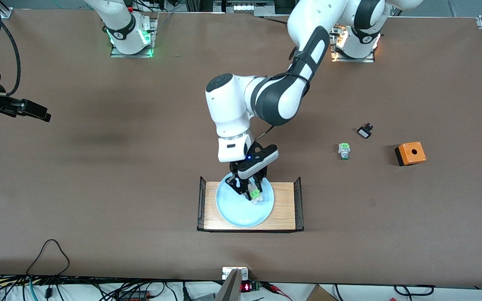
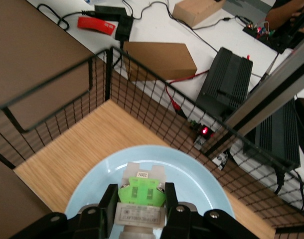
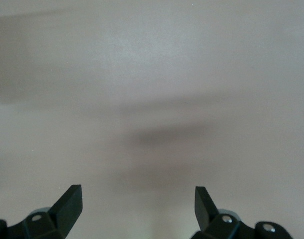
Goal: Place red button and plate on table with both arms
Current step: 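Lift the button with the left gripper while the right gripper reaches forward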
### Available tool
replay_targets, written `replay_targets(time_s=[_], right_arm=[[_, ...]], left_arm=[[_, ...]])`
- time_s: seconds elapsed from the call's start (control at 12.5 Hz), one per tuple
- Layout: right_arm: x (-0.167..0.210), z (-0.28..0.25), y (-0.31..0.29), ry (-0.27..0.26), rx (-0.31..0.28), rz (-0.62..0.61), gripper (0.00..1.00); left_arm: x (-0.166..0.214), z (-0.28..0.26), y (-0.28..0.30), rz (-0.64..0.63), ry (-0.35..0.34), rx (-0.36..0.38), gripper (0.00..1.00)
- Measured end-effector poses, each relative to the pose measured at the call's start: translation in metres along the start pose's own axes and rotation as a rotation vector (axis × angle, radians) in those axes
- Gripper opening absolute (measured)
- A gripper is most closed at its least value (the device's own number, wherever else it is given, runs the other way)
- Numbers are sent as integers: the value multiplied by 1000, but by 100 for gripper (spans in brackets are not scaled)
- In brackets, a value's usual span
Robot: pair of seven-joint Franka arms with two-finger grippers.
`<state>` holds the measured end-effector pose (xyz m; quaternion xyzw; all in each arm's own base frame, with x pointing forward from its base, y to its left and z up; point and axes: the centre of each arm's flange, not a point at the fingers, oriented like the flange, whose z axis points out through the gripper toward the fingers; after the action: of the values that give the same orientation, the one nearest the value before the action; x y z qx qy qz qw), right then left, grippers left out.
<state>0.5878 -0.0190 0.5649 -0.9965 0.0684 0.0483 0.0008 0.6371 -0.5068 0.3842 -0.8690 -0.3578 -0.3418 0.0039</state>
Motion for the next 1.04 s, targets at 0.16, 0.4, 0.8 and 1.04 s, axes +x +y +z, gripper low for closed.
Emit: replay_targets(time_s=[0.16, 0.4, 0.8, 1.04], right_arm=[[0, 0, -2, -1, 0, 11, 100], [-4, 0, -30, -4, 13, 97, 100], [-23, -1, -117, -69, 146, 371, 100], [-34, 9, -196, -46, 164, 501, 100]], left_arm=[[36, -19, -1, -23, 1, 9, 42], [92, -27, -11, 4, -81, 30, 42], [191, 21, -63, 118, -187, 129, 42], [237, 63, -110, 235, -272, 184, 42]])
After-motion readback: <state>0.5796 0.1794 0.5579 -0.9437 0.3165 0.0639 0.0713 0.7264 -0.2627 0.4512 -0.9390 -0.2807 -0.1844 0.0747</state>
